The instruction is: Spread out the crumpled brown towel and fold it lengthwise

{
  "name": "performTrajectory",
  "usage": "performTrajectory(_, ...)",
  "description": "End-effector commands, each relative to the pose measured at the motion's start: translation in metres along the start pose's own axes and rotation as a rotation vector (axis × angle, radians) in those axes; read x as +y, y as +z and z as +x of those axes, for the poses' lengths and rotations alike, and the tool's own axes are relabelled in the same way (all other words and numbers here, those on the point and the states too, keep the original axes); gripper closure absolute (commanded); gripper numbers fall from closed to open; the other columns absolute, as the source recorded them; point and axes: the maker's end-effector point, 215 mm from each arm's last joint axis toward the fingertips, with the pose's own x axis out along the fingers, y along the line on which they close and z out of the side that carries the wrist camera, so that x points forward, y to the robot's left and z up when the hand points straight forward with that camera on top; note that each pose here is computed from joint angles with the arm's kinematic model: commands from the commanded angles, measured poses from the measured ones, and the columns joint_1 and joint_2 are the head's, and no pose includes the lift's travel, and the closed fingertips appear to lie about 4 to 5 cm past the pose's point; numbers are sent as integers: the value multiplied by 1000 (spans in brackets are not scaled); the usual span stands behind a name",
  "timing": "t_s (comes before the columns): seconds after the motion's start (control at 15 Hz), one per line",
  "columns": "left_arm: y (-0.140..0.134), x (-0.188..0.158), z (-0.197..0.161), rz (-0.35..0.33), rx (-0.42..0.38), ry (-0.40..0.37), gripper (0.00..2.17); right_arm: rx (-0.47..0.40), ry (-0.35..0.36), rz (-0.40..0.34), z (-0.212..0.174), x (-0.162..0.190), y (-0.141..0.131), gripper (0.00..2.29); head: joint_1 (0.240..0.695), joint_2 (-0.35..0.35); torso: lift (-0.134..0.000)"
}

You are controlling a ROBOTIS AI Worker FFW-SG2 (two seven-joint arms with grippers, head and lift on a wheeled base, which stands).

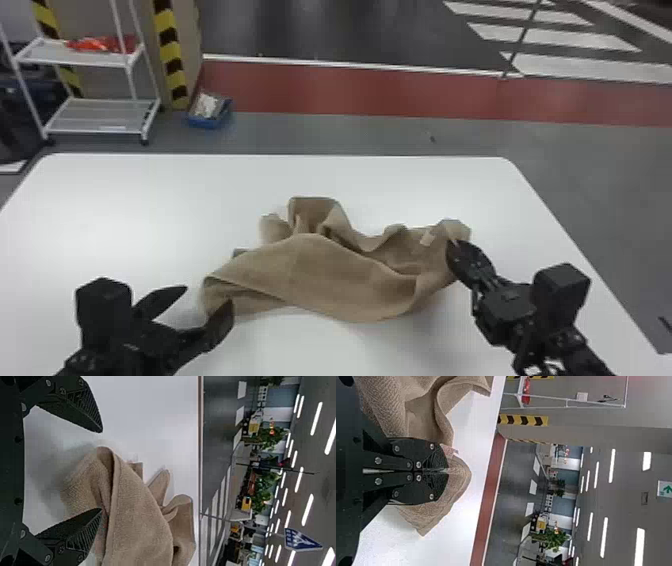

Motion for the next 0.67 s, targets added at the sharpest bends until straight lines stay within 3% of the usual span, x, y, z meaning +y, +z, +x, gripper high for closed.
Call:
performTrajectory(0.0, -6, -6, 4, -13, 25, -8, 205, 0, 1, 0, 0, 1, 0, 1740, 695, -160, -124)
performTrajectory(0.13, -6, -8, 4, -12, 26, -13, 299, 1, 0, -3, 0, 1, 0, 1740, 695, -164, -124)
performTrajectory(0.2, -6, -11, 4, -11, 26, -30, 532, 1, 0, -3, 0, 1, 0, 1740, 695, -165, -124)
performTrajectory(0.47, 2, -15, 2, 1, 5, -61, 1855, 2, -2, -4, 0, -1, 0, 1740, 695, -179, -124)
performTrajectory(0.6, 2, -16, 0, 2, 3, -78, 1892, -2, -5, -4, 0, -3, 1, 1740, 695, -180, -124)
